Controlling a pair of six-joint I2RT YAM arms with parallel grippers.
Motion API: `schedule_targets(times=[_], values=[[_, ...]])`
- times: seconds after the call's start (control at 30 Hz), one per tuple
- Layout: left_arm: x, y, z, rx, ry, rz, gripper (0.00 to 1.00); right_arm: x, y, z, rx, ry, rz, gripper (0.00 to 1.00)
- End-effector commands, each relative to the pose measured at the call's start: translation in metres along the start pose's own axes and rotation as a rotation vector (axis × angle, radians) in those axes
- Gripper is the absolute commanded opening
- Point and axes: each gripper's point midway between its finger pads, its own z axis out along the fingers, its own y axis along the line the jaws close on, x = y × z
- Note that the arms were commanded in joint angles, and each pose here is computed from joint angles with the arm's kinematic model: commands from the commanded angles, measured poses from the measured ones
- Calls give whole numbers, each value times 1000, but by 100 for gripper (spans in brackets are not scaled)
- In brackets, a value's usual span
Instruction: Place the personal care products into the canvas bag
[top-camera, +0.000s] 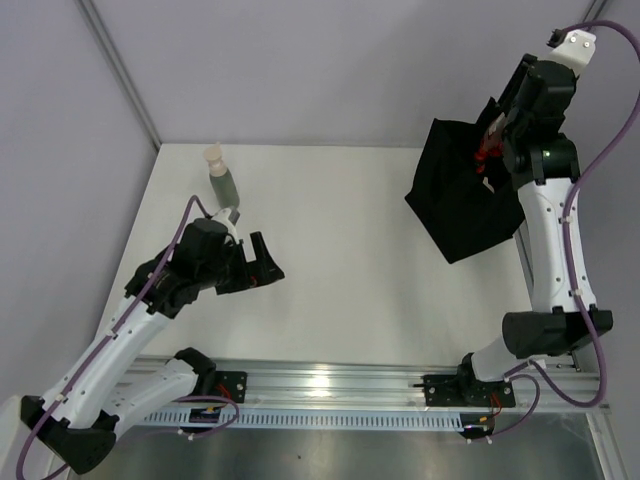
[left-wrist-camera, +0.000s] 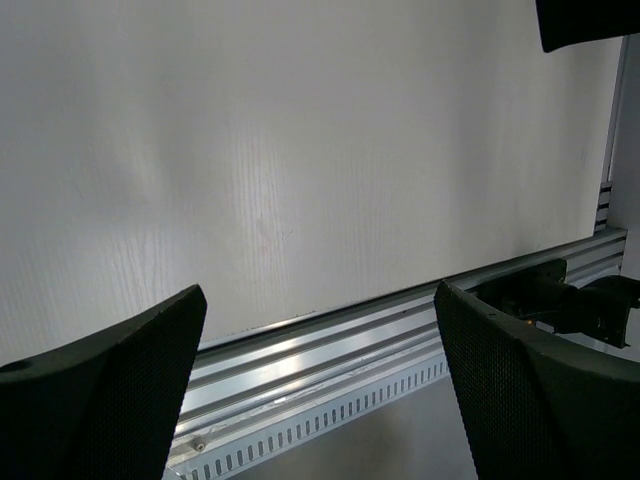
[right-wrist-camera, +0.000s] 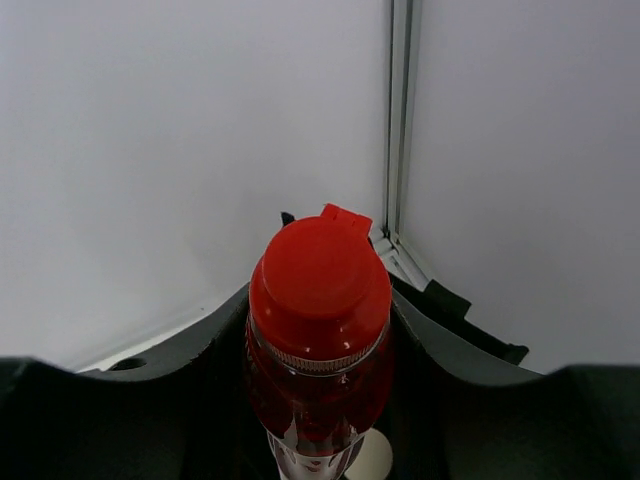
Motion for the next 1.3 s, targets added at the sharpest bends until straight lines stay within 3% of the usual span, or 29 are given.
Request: schedule_targets(times=[0.0, 0.1, 0.37, 0.93, 1.27], values=[[-6, -10, -8, 51, -27, 15, 99, -53, 8, 19, -81, -181, 113, 0], [-7, -6, -8, 35, -36, 8, 99, -27, 2, 54, -71, -131, 68, 0], [-7, 1, -3, -10, -33, -18, 99, 29, -27, 95, -33, -26, -68, 0], [-18, -9, 3, -8, -27, -45, 99, 114, -65, 85, 16, 113, -141, 0], [-16, -9, 7, -10, -15, -63, 99, 177, -64, 96, -12, 268, -109, 4]])
